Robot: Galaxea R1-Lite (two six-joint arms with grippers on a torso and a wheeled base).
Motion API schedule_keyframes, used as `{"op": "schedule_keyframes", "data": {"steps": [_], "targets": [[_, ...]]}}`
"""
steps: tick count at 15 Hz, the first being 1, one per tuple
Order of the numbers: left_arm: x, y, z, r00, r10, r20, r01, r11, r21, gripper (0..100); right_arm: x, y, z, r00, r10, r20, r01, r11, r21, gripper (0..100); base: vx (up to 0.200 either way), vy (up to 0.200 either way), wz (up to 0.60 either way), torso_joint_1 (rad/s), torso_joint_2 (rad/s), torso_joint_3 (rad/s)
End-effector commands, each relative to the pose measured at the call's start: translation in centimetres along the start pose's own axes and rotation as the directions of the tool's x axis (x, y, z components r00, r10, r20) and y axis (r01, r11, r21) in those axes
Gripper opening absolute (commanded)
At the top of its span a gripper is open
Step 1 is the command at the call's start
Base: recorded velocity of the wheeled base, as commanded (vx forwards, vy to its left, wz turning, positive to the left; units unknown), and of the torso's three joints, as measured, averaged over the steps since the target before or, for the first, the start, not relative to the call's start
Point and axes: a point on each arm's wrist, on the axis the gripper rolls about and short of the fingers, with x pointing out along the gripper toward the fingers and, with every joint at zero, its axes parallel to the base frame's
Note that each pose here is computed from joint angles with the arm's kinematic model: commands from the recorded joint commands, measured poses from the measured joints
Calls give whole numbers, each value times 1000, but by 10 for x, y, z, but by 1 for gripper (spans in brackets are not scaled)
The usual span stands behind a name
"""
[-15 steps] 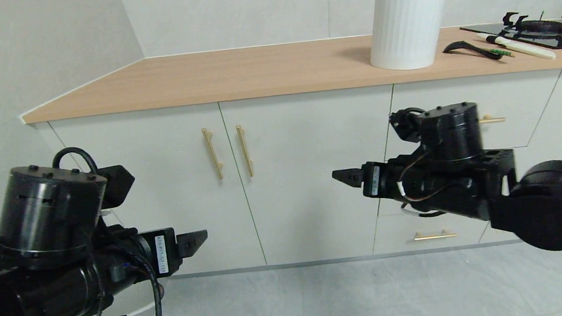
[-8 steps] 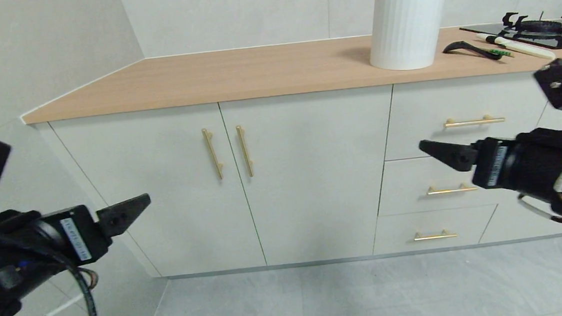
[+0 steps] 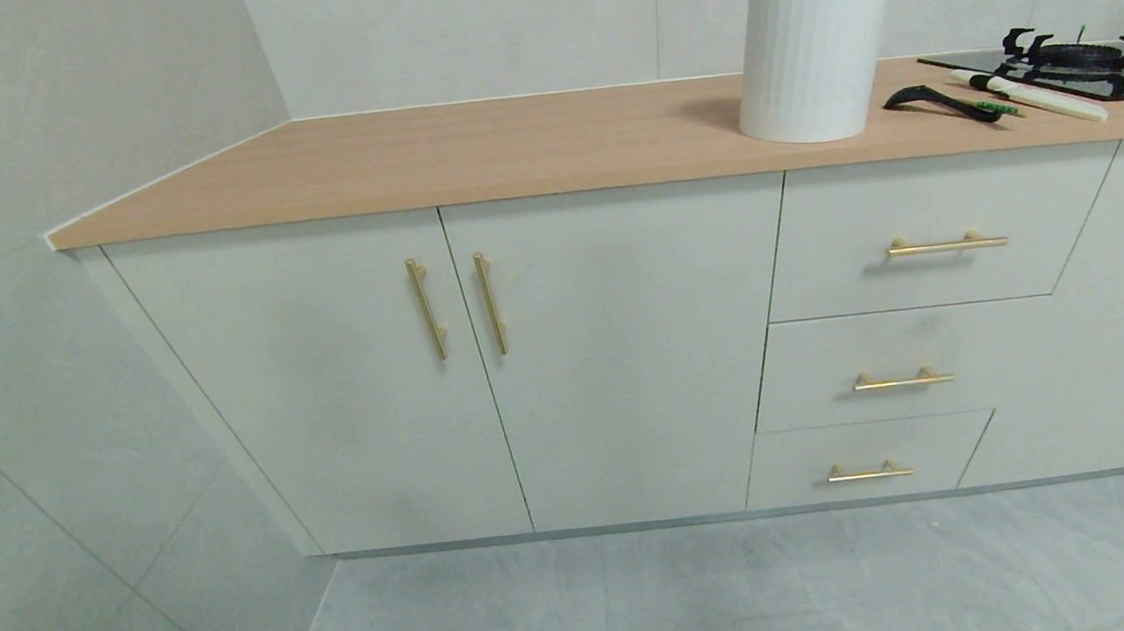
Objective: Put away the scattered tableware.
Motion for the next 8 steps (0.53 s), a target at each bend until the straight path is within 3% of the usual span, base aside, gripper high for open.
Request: {"op": "schedule_keyframes", "data": {"steps": [1, 3, 6, 8], "targets": [[-46, 18, -8, 987, 90, 134, -89, 996, -19, 100, -76, -17, -20, 972, -179, 150, 192, 978, -79, 100, 0, 0, 0, 0, 0, 0], [-68, 23, -21, 984, 91, 156, -93, 996, 9, 100, -102, -17, -33, 967, -176, 183, 197, 975, -105, 100, 0, 0, 0, 0, 0, 0], [-98, 24, -34, 967, 104, 234, -109, 994, 9, 100, -114, -12, -48, 945, -245, 215, 273, 956, -111, 100, 0, 0, 0, 0, 0, 0], [-112, 21, -47, 956, 130, 263, -143, 989, 33, 100, -111, -13, -61, 949, -259, 177, 283, 952, -121, 100, 0, 0, 0, 0, 0, 0]]}}
